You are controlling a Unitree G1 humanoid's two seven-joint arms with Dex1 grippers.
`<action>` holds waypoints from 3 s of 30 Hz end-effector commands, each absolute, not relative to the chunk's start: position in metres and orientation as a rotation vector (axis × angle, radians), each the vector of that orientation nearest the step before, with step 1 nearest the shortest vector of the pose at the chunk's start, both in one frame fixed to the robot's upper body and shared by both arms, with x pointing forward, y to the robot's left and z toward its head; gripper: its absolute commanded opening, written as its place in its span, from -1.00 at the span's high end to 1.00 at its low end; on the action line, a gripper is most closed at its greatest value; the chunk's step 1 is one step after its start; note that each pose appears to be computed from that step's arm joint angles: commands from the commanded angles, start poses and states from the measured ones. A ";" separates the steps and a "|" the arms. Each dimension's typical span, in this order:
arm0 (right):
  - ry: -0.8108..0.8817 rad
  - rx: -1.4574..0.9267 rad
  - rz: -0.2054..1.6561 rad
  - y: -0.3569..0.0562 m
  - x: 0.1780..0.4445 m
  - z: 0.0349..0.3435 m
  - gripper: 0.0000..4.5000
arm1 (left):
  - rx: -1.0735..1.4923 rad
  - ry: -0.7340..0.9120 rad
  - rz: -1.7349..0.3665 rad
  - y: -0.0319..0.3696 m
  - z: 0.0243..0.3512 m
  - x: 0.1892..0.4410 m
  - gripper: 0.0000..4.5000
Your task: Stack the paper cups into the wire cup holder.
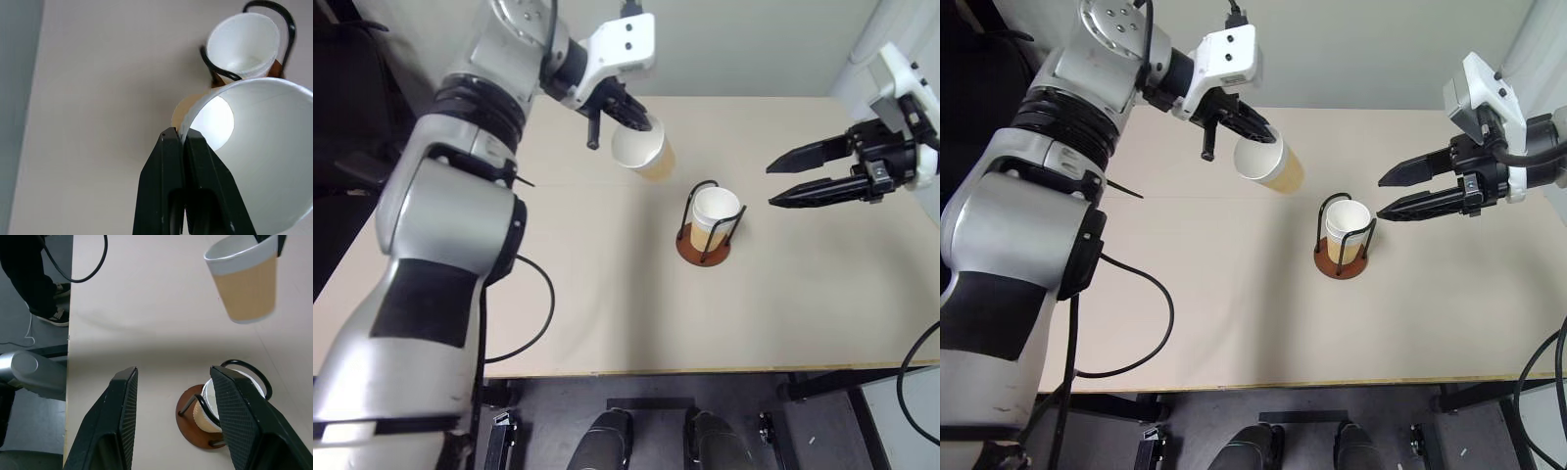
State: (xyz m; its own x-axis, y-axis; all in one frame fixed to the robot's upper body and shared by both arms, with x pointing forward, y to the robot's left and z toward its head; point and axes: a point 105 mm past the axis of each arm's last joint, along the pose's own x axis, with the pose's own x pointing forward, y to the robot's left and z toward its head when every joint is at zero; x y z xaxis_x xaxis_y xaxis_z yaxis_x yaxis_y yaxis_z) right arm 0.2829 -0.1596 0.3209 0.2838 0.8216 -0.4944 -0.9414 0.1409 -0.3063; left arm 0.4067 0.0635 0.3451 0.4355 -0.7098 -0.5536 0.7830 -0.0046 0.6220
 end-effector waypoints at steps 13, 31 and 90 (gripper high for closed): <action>0.191 -0.668 1.241 -0.167 0.274 0.332 -0.04 | 1.042 -0.079 -1.205 0.015 0.369 0.396 0.98; 0.208 -0.665 1.214 -0.173 0.269 0.329 -0.04 | 1.062 -0.042 -1.272 -0.015 0.346 0.394 0.98; 0.261 -0.641 1.196 -0.175 0.260 0.321 -0.04 | 1.183 0.061 -1.214 -0.031 0.297 0.408 0.08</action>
State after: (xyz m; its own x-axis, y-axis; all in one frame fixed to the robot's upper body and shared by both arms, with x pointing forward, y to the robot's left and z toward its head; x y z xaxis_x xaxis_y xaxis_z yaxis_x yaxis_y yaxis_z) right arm 0.2667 -0.1730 0.3074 0.3289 0.7773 -0.5363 -0.9393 0.2106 -0.2709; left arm 0.4073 -0.0254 0.2842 0.3801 -0.6728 -0.6347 0.7795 -0.1365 0.6114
